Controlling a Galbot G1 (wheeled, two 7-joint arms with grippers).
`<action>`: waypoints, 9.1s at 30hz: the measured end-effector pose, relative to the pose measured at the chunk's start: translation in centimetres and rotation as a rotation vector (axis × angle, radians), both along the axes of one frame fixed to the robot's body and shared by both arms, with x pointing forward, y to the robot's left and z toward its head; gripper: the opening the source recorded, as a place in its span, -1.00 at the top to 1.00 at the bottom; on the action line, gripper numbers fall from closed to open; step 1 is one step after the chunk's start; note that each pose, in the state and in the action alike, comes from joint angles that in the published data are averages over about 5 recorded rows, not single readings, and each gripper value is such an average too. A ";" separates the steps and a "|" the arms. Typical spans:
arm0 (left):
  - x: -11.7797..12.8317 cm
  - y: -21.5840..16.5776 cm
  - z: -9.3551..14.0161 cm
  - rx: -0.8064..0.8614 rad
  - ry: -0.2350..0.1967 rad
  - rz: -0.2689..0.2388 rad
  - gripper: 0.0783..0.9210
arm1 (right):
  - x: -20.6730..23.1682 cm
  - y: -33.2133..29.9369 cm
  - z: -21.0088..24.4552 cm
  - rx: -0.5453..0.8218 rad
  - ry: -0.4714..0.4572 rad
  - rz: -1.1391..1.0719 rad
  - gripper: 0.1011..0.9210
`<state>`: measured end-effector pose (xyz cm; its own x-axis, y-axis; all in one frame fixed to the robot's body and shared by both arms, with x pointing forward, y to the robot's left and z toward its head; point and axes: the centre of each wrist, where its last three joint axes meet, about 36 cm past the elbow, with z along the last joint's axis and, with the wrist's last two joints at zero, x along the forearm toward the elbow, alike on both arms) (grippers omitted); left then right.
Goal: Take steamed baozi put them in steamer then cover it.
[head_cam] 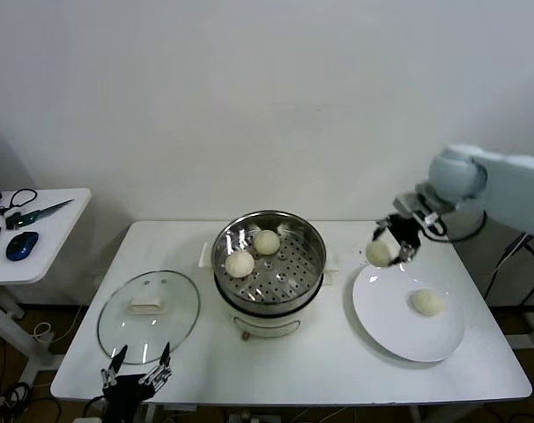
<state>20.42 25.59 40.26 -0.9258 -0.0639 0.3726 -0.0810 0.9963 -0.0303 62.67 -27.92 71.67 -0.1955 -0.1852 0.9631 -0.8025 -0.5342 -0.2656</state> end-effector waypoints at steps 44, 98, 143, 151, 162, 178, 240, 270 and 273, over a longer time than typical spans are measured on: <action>0.4 0.5 0.3 0.036 -0.019 0.023 -0.77 | -4.9 23.9 -13.2 -0.196 -0.135 0.967 -0.75; 0.3 0.2 0.2 0.018 -0.016 0.028 -0.77 | -2.9 -20.3 -19.9 -0.083 0.105 -0.580 -0.76; 0.1 0.2 0.1 0.007 -0.004 0.034 -0.77 | 0.5 -18.1 -24.9 -0.103 0.163 -0.616 -0.43; 0.3 0.1 0.1 0.005 -0.004 0.031 -0.77 | 1.7 -16.3 -19.9 -0.062 0.144 -0.591 -0.43; 0.7 0.0 0.2 0.004 -0.013 0.017 -0.77 | 3.2 -5.6 -3.8 0.080 0.066 -0.451 -0.43; 0.9 0.2 0.4 0.006 -0.021 0.009 -0.77 | 0.5 11.6 -1.8 0.108 0.076 -0.313 -0.43; 3.8 1.8 1.9 0.023 -0.101 0.081 -0.77 | -1.7 -3.3 -5.6 1.024 -0.300 -0.840 -0.76; 4.8 3.6 0.7 0.340 -0.233 -0.013 -0.77 | -27.0 -13.3 -35.4 1.565 -0.459 -1.324 -0.76; 4.6 3.8 0.2 0.442 -0.247 -0.008 -0.77 | -29.3 -12.6 -37.8 1.585 -0.470 -1.363 -0.76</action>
